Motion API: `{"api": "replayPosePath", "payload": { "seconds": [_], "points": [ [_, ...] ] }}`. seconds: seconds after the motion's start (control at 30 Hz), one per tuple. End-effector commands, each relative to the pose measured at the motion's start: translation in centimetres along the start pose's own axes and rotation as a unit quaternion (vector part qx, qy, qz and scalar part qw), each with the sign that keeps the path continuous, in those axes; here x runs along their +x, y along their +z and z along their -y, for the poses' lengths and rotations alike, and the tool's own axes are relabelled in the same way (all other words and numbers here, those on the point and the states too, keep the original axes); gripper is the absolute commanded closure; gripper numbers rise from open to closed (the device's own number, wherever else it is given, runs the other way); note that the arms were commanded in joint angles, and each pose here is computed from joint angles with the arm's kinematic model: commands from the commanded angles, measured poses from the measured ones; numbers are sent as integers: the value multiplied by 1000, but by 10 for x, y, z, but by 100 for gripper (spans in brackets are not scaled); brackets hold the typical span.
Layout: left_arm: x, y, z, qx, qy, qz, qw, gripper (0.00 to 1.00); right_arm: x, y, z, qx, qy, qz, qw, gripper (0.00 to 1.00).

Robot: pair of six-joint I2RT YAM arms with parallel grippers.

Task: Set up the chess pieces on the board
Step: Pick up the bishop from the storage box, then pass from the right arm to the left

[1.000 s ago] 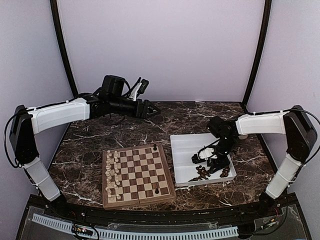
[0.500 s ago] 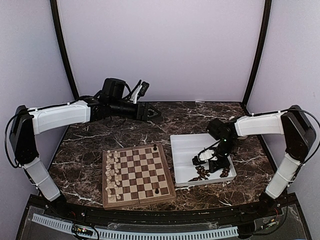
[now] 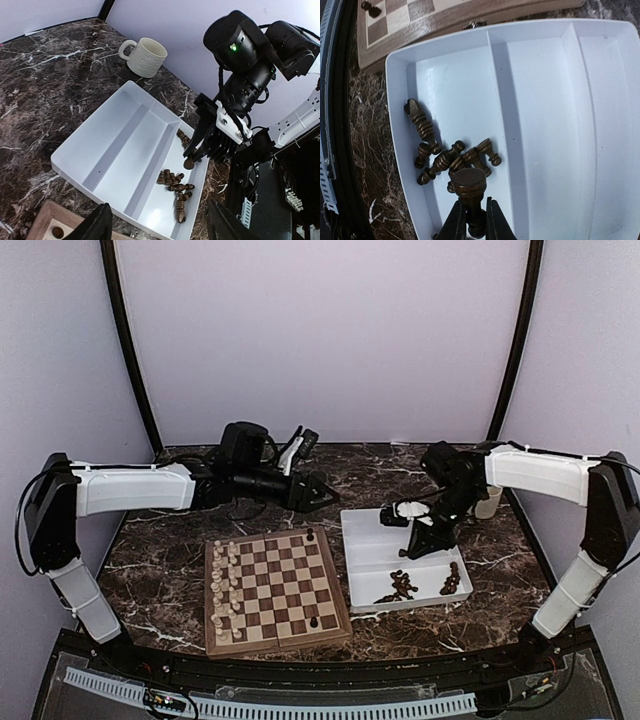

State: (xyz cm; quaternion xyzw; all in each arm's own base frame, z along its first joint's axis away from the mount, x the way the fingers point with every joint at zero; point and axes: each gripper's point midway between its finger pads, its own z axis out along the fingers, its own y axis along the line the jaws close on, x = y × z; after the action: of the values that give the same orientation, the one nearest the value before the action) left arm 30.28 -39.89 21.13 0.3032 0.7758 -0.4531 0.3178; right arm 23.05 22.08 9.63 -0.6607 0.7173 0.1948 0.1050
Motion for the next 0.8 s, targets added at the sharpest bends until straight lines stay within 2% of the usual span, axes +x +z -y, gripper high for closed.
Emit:
{"api": "replayPosePath", "payload": {
  "seconds": [0.0, 0.17, 0.23, 0.5, 0.67, 0.77],
  "points": [
    [-1, 15, 26, 64, -4, 12, 998, 33, -43, -27, 5, -8, 49, 72, 996, 88],
    [3, 31, 35, 113, -39, 2, 993, 33, -90, -54, 26, 6, 68, 136, 988, 87],
    [5, 38, 36, 125, -53, -13, 991, 34, -103, -59, 34, 17, 68, 142, 987, 87],
    [3, 44, 46, 174, -86, -20, 981, 40, -128, -49, 34, 31, 27, 119, 992, 87],
    [2, 46, 44, 174, -102, -18, 979, 46, -137, -42, 21, 25, -6, 113, 993, 86],
    [2, 47, 40, 165, -112, -20, 980, 53, -141, -43, 18, 22, -11, 116, 993, 86]
  ]
}}
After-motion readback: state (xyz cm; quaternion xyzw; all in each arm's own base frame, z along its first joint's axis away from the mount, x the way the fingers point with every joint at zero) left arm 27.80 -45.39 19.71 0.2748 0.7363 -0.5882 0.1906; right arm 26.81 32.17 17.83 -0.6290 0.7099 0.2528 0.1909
